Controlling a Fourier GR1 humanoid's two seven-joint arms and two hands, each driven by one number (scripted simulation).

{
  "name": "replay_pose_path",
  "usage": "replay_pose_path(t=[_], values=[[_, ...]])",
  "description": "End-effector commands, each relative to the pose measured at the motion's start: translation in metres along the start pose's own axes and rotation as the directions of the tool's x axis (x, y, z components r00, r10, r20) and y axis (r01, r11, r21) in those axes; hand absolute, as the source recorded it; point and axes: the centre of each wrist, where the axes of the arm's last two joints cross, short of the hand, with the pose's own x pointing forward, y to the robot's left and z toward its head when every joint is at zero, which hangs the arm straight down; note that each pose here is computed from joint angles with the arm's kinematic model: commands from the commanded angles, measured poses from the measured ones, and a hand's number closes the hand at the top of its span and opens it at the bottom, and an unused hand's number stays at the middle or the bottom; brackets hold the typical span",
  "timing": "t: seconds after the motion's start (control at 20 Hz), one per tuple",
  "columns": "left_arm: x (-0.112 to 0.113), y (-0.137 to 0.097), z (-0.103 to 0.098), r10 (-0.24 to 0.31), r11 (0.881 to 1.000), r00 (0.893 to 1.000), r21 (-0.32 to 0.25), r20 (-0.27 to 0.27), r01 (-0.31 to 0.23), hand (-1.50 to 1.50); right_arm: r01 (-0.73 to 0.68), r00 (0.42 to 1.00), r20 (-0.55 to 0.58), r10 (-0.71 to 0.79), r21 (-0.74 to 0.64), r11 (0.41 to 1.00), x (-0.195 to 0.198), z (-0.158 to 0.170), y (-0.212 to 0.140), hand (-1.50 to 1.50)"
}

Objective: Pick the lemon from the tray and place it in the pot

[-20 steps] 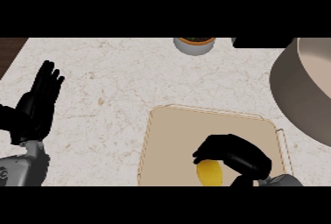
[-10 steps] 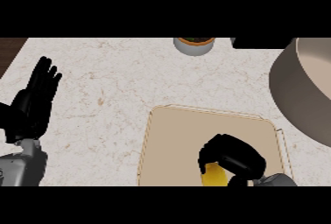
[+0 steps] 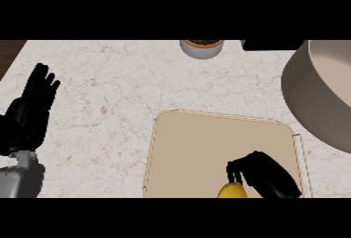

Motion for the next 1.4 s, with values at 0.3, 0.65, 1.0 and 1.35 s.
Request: replay_pose_path(t=[0.3,0.65,1.0,1.35], values=[[-0.006,0.002,0.002,-0.011,1.000,1.000,0.015,0.001,0.011,0.00,0.087,0.982,-0.110,-0.156,-0.467,0.880,0.056,0.067,-0.060,1.50],[0.004,-0.001,-0.002,0.004,1.000,1.000,-0.014,0.004,-0.004,0.00,0.059,0.963,-0.124,-0.239,-0.768,0.637,0.068,0.111,-0.099,1.50],[-0.001,-0.002,0.004,0.010,1.000,1.000,-0.011,0.009,-0.010,0.00,0.014,0.945,-0.166,-0.281,-0.841,0.541,0.018,0.123,-0.144,1.50],[-0.007,-0.004,0.008,0.011,0.999,1.000,-0.032,0.006,-0.011,0.00,0.067,0.908,-0.156,-0.389,-0.863,0.501,-0.043,0.122,-0.191,1.50]])
